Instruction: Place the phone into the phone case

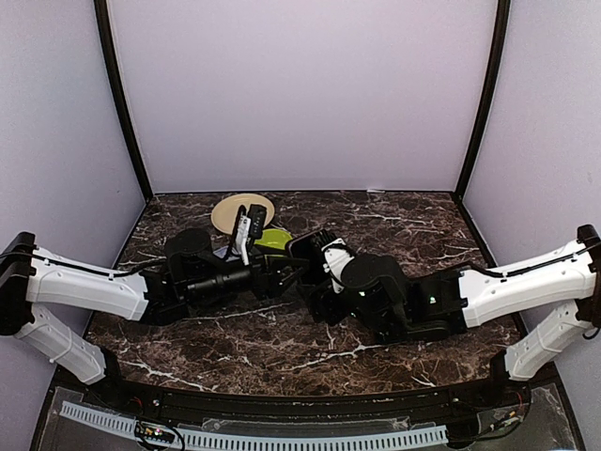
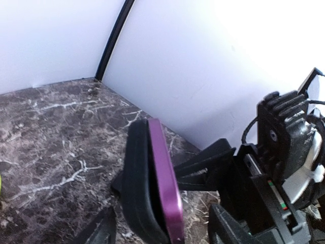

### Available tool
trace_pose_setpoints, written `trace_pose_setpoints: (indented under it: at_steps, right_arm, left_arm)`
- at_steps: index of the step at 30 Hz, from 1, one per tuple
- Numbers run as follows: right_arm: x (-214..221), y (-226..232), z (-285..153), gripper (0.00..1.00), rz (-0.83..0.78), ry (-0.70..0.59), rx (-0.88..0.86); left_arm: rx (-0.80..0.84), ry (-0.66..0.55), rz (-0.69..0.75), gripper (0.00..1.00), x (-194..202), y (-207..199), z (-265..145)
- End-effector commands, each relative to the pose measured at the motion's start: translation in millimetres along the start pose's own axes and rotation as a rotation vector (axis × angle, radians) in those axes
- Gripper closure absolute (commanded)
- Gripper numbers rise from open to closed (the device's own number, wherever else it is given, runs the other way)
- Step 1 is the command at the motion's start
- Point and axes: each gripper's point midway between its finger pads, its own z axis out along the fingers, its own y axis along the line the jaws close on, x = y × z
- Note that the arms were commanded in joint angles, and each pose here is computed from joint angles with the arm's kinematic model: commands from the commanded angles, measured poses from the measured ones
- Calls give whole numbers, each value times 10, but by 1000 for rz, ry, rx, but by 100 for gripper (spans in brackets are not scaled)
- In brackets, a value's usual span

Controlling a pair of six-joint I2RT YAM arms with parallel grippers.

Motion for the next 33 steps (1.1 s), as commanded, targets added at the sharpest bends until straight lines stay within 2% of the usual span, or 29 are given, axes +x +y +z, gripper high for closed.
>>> trace_pose_setpoints:
  at_steps: [1,3,5,6,7,8,10,12,13,14,15,16,17,20,23,25,33]
  right_arm:
    - [-463,37,-163,92,33,-167,-1]
    - [-470,47,-179,92,25,-172,-4]
    - [-471,44,-189,92,23,-173,-7]
    - [-464,51,-194,92,20,-173,-10]
    - [-468,50,-200,92,19,-174,-12]
    - [-464,47,-206,92,16,-173,-12]
    - [-450,32,-218,90,7,-168,-12]
    - [-435,34,-240,82,-9,-161,-24]
    - [-423,35,-255,71,-24,-153,-35]
    - [-395,36,-264,55,-42,-135,-53]
    - [-346,71,-271,30,-60,-104,-104]
    - [-306,73,-284,14,-72,-74,-149]
    - [-243,61,-298,3,-88,-34,-199]
    - [-121,7,-426,2,-130,66,-385]
    - [-161,154,-729,2,-171,80,-636]
    - [-261,198,-822,3,-203,52,-697]
    - [-562,378,-816,26,-231,-25,-806]
  left_arm:
    - [44,-80,26,48,-276,-145,40]
    - [44,-71,30,58,-263,-144,52]
    - [38,-72,33,72,-257,-132,45]
    - [36,-74,38,82,-265,-131,41]
    - [31,-76,41,86,-272,-126,33]
    - [28,-75,50,95,-274,-124,31]
    - [26,-68,71,100,-278,-131,25]
    - [23,-54,97,100,-261,-132,14]
    - [22,-46,123,100,-256,-137,-2]
    - [21,-42,138,100,-253,-139,-12]
    - [15,-28,181,100,-238,-136,-31]
    - [15,-16,204,100,-222,-141,-37]
    - [12,6,257,100,-194,-142,-61]
    - [45,82,353,100,-43,-178,-107]
    - [122,107,424,100,-5,-318,-174]
    - [194,104,435,100,-11,-460,-230]
    - [375,92,471,100,-16,-830,-354]
